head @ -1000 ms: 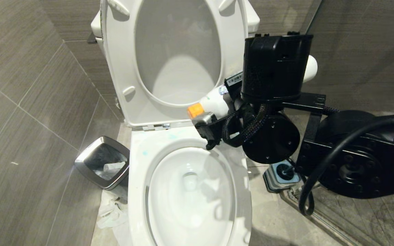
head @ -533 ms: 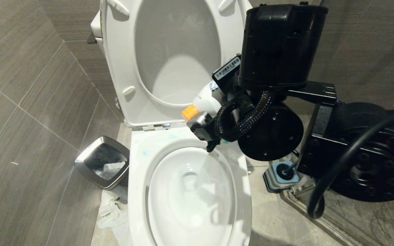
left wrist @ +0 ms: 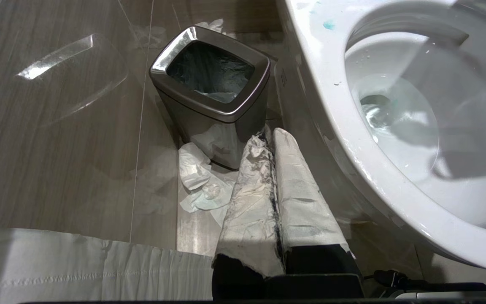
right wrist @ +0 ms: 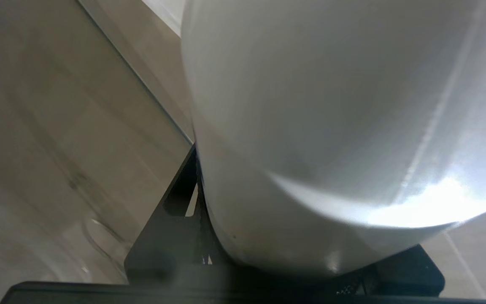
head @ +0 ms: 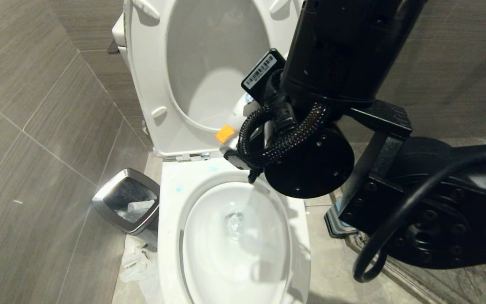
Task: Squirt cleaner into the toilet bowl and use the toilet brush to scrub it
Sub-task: Pour in the cleaning agent
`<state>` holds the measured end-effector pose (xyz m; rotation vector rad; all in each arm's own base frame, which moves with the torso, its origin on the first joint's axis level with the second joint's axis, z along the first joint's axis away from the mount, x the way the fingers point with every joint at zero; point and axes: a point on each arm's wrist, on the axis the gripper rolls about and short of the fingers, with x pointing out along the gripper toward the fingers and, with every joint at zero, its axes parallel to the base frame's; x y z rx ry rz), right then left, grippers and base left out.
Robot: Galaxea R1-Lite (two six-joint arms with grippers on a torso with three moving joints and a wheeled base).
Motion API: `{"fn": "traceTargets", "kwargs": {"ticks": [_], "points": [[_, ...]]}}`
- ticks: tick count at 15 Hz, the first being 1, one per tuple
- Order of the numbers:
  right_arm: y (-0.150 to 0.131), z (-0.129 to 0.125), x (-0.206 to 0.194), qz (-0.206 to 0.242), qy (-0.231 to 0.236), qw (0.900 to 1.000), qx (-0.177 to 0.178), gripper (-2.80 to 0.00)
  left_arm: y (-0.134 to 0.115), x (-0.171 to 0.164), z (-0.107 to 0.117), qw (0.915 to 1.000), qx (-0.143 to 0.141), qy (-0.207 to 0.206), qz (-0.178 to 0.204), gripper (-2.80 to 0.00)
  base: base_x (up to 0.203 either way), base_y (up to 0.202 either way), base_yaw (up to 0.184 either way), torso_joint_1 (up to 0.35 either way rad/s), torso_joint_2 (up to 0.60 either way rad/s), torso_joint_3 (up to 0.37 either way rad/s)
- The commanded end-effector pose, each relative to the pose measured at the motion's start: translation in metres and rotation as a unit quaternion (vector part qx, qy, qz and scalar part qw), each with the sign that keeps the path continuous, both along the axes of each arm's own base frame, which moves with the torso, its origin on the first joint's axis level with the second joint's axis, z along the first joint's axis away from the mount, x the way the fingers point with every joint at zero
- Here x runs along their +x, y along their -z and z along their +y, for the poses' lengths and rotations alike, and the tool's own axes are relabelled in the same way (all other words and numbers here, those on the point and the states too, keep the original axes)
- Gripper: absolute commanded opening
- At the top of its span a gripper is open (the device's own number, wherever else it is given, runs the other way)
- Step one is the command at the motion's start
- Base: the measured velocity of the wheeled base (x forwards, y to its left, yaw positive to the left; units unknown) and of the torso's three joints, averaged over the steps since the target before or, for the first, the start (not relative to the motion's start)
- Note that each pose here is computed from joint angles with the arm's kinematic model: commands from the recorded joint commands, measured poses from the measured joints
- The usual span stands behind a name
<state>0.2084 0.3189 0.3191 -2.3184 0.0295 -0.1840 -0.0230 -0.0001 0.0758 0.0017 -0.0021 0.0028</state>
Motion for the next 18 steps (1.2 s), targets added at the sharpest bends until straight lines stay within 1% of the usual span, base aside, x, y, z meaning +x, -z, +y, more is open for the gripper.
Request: {"fn": "traceTargets", "kwargs": {"ticks": [1, 2, 7, 9, 14, 18], "points": [[0.003, 0.009, -0.003, -0.01, 0.007, 0.999, -0.033, -2.8, 0.0, 0.0, 0.0, 1.0, 0.0, 0.001, 0.0, -2.8, 0.0, 0.0, 0.0, 0.0, 0.0, 0.0], [0.004, 0.013, -0.005, -0.016, 0.01, 0.999, -0.039, -2.8, 0.0, 0.0, 0.0, 1.0, 0.0, 0.0, 0.0, -2.8, 0.0, 0.0, 0.0, 0.0, 0.0, 0.0], [0.004, 0.022, -0.01, -0.04, 0.013, 0.999, 0.017, -2.8, 0.0, 0.0, 0.0, 1.0, 0.0, 0.0, 0.0, -2.8, 0.0, 0.0, 0.0, 0.0, 0.0, 0.0], [0.005, 0.023, -0.012, -0.045, 0.015, 0.998, 0.031, -2.8, 0.0, 0.0, 0.0, 1.0, 0.0, 0.0, 0.0, -2.8, 0.0, 0.0, 0.0, 0.0, 0.0, 0.0], [0.005, 0.025, -0.017, -0.044, 0.01, 0.998, 0.034, -2.8, 0.0, 0.0, 0.0, 1.0, 0.0, 0.0, 0.0, -2.8, 0.0, 0.0, 0.0, 0.0, 0.0, 0.0], [0.005, 0.027, -0.04, -0.036, 0.0, 0.998, 0.043, -2.8, 0.0, 0.0, 0.0, 1.0, 0.0, 0.0, 0.0, -2.8, 0.0, 0.0, 0.0, 0.0, 0.0, 0.0]]}}
